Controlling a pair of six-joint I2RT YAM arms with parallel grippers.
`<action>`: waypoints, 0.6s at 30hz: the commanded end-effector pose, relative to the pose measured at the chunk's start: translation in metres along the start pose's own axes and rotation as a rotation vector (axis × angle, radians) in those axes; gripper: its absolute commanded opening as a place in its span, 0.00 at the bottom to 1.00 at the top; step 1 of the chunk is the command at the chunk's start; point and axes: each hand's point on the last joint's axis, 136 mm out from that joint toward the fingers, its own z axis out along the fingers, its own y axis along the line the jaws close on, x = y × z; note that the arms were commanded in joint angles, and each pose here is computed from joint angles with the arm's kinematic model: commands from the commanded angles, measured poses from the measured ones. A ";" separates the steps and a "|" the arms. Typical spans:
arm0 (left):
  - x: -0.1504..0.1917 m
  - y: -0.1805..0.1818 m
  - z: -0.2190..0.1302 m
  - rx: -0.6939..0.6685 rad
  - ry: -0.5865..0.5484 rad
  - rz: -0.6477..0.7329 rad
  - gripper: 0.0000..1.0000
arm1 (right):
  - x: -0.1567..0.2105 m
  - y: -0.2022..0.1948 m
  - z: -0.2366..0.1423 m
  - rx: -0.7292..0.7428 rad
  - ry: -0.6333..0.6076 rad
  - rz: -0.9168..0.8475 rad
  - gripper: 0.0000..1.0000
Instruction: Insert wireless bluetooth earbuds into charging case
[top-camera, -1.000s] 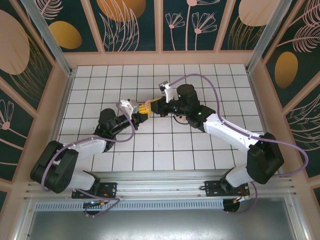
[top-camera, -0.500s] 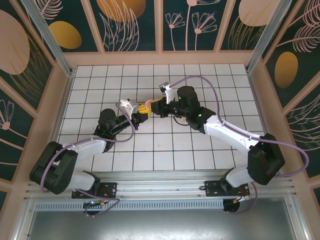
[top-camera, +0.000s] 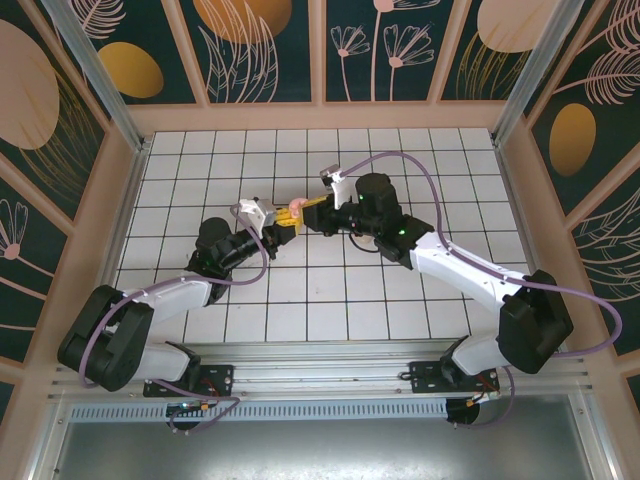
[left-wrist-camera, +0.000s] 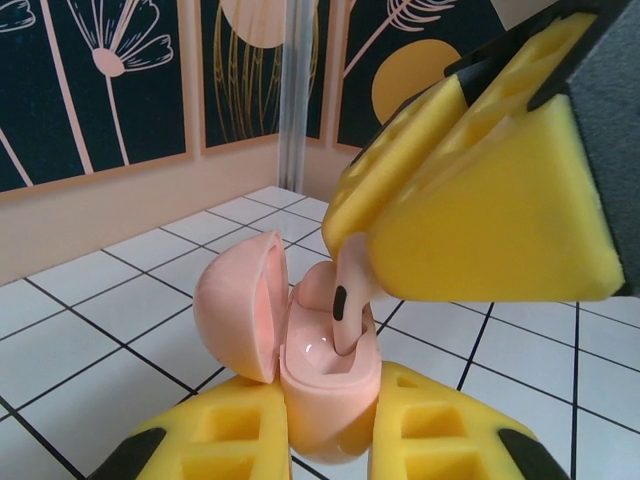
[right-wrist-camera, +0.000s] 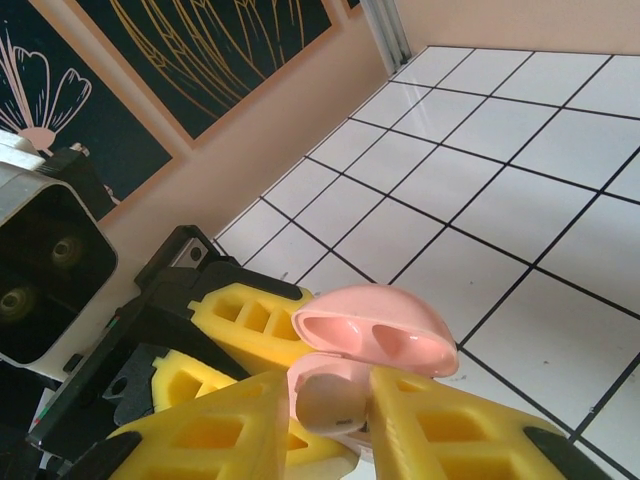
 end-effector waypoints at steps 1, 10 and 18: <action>-0.038 -0.005 -0.001 0.013 -0.102 0.064 0.12 | 0.008 -0.005 -0.003 0.033 0.030 -0.008 0.31; -0.036 -0.005 -0.001 0.009 -0.090 0.066 0.12 | -0.011 0.006 -0.012 0.014 -0.021 -0.025 0.39; -0.032 -0.006 -0.002 0.015 -0.076 0.074 0.12 | -0.016 0.015 -0.033 -0.090 -0.032 0.069 0.38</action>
